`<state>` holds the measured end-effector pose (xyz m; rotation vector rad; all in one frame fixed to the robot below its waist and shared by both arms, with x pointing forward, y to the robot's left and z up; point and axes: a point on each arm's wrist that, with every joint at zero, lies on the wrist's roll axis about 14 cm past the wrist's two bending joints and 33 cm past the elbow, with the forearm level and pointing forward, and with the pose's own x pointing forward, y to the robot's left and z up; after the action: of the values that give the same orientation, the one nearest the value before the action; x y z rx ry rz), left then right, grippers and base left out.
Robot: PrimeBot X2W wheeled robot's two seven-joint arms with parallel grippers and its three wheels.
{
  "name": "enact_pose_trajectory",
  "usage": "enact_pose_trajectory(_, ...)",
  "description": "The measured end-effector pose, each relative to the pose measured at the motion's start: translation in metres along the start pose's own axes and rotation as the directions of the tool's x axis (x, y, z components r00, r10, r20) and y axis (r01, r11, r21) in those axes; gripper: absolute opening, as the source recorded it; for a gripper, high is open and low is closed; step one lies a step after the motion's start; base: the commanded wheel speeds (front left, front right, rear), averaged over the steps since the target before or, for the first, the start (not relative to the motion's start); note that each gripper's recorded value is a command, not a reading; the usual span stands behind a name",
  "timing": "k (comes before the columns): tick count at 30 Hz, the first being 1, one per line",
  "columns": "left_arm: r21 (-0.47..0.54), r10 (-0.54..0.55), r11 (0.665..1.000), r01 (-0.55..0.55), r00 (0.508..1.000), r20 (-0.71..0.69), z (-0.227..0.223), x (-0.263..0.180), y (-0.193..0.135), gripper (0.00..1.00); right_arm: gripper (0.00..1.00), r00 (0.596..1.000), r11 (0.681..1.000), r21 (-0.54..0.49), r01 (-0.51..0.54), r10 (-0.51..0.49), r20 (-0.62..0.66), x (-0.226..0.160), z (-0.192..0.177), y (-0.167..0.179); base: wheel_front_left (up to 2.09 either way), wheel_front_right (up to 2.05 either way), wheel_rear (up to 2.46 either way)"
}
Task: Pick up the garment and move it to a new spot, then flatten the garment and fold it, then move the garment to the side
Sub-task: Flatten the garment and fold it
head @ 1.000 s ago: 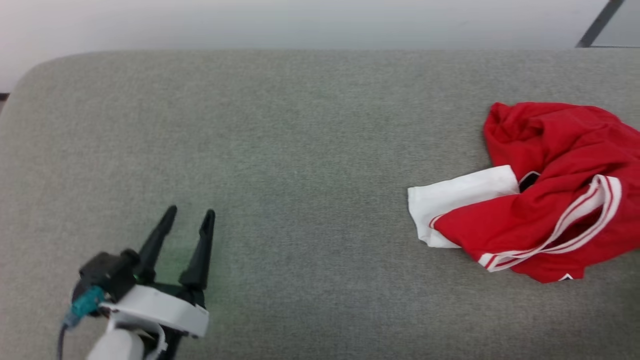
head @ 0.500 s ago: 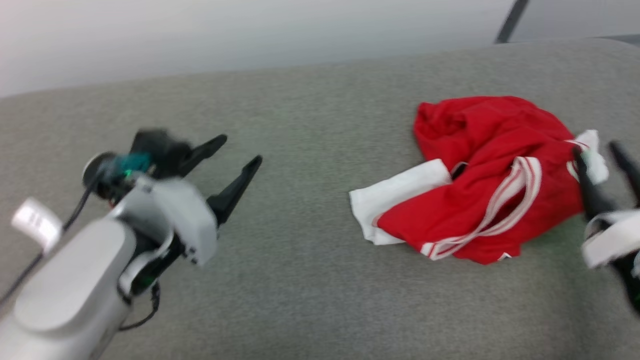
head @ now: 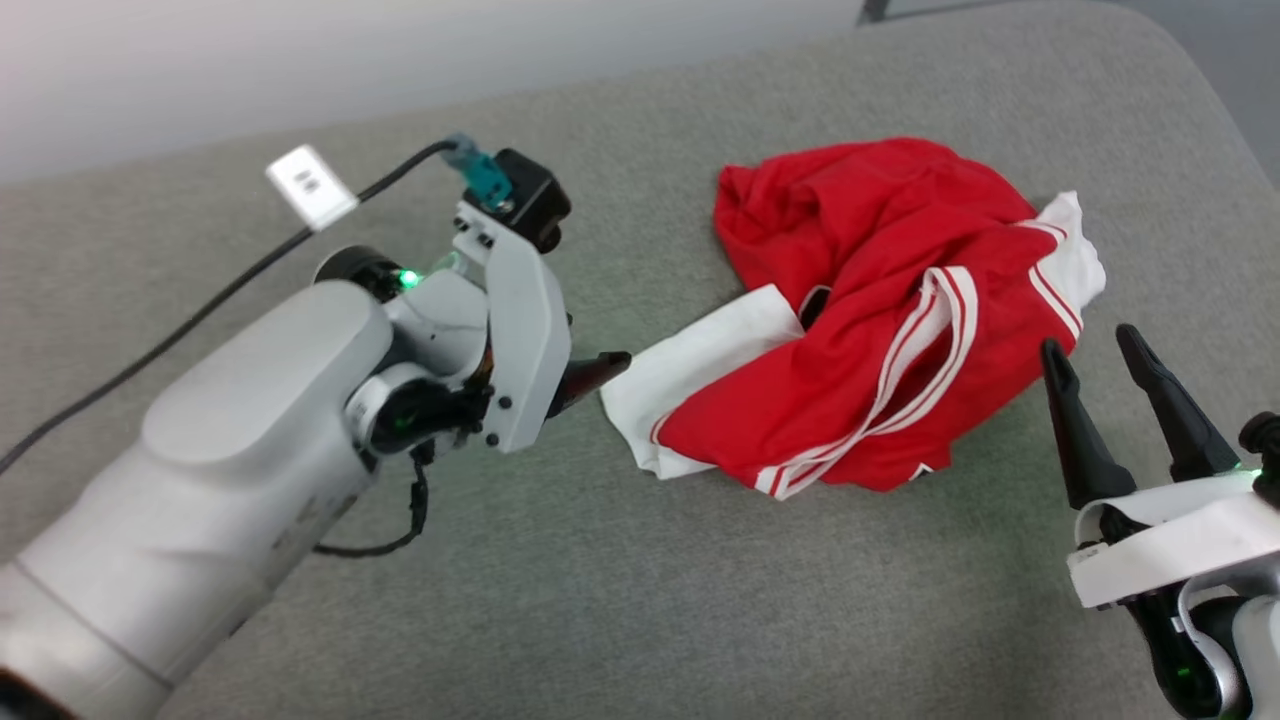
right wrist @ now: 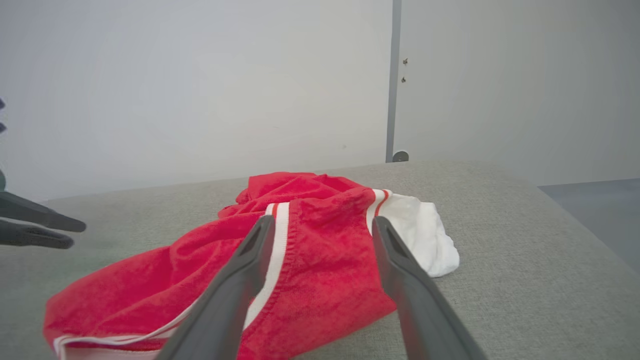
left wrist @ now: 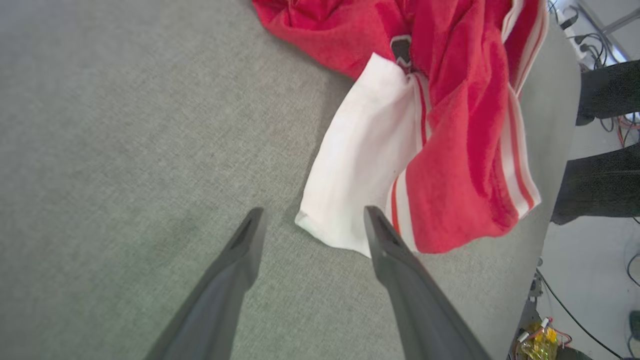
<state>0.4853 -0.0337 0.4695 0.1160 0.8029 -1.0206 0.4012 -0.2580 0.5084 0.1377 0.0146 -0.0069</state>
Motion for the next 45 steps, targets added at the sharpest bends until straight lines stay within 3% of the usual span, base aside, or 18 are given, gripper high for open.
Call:
enact_pose_trajectory(9, -0.032, -0.072, 0.997, 0.066, 0.971, -0.227, -0.040, 0.049, -0.001, 1.00, 1.00, 0.997, 0.997, -0.010, 0.071, -0.071, -0.035, -0.007, -0.010, -0.012, 0.00, 0.00, 0.00)
enact_pose_trajectory(15, -0.087, -0.132, 0.989, 0.116, 0.967, -0.217, -0.039, 0.057, -0.008, 1.00, 1.00, 0.994, 0.995, -0.023, 0.095, -0.096, -0.050, -0.010, -0.012, -0.019, 0.00, 0.00, 0.00)
enact_pose_trajectory(16, -0.087, -0.132, 0.989, 0.116, 0.969, -0.211, -0.038, 0.057, -0.008, 0.46, 1.00, 0.994, 0.995, -0.022, 0.093, -0.094, -0.051, -0.010, -0.013, -0.018, 0.00, 0.00, 0.00)
enact_pose_trajectory(18, -0.086, -0.132, 0.989, 0.117, 0.971, -0.198, -0.037, 0.057, -0.009, 0.00, 1.00, 0.995, 0.996, -0.022, 0.085, -0.086, -0.053, -0.008, -0.013, -0.016, 0.00, 0.00, 0.00)
enact_pose_trajectory(24, -0.111, -0.121, 0.988, 0.104, 0.979, -0.161, -0.037, 0.053, -0.007, 0.00, 1.00, 0.996, 0.998, -0.025, 0.063, -0.064, -0.054, -0.002, -0.011, -0.011, 0.00, 0.00, 0.00)
enact_pose_trajectory(33, -0.226, 0.053, 0.973, -0.056, 0.998, -0.016, -0.032, -0.002, 0.048, 0.00, 1.00, 0.997, 0.999, -0.039, -0.031, 0.029, -0.066, 0.015, -0.007, 0.013, 0.00, 0.00, 0.00)
enact_pose_trajectory(39, -0.346, 0.210, 0.918, -0.193, 0.978, 0.012, -0.065, -0.061, 0.087, 0.00, 1.00, 0.990, 0.991, -0.042, -0.125, 0.122, -0.075, 0.027, -0.002, 0.041, 0.00, 0.00, 0.00)
enact_pose_trajectory(45, -0.456, 0.361, 0.827, -0.328, 0.932, -0.015, -0.113, -0.121, 0.115, 0.00, 1.00, 0.976, 0.977, -0.041, -0.209, 0.206, -0.069, 0.037, 0.005, 0.069, 0.00, 0.00, 0.00)
